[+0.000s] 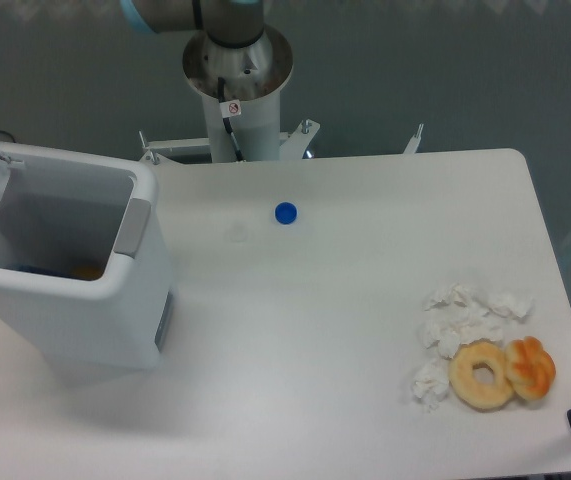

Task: Close the trash can

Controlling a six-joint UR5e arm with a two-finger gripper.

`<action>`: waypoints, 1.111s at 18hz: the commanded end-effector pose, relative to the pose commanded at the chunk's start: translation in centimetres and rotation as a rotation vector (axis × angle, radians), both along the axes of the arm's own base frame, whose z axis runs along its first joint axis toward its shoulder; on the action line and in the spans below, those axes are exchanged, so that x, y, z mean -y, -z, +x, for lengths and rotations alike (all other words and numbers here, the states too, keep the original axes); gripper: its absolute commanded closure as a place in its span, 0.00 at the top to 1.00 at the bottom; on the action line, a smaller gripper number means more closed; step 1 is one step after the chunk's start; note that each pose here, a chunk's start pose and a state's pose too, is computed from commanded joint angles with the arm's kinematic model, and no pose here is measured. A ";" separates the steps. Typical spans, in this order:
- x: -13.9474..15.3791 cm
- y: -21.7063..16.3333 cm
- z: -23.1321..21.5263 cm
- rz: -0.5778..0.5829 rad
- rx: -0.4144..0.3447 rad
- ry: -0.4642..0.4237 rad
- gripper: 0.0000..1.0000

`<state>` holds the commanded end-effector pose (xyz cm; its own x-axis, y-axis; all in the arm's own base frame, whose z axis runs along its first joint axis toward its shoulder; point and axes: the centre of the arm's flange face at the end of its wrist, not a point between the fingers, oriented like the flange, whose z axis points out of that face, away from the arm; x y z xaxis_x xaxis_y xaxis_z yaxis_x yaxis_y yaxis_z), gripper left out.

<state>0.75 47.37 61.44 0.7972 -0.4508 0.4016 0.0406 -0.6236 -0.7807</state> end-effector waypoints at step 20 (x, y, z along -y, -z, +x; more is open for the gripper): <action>-3.0 2.2 4.1 0.007 -0.007 0.123 1.00</action>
<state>4.85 50.36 59.28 0.7382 -0.5482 0.3931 -0.0412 -0.6183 -0.7849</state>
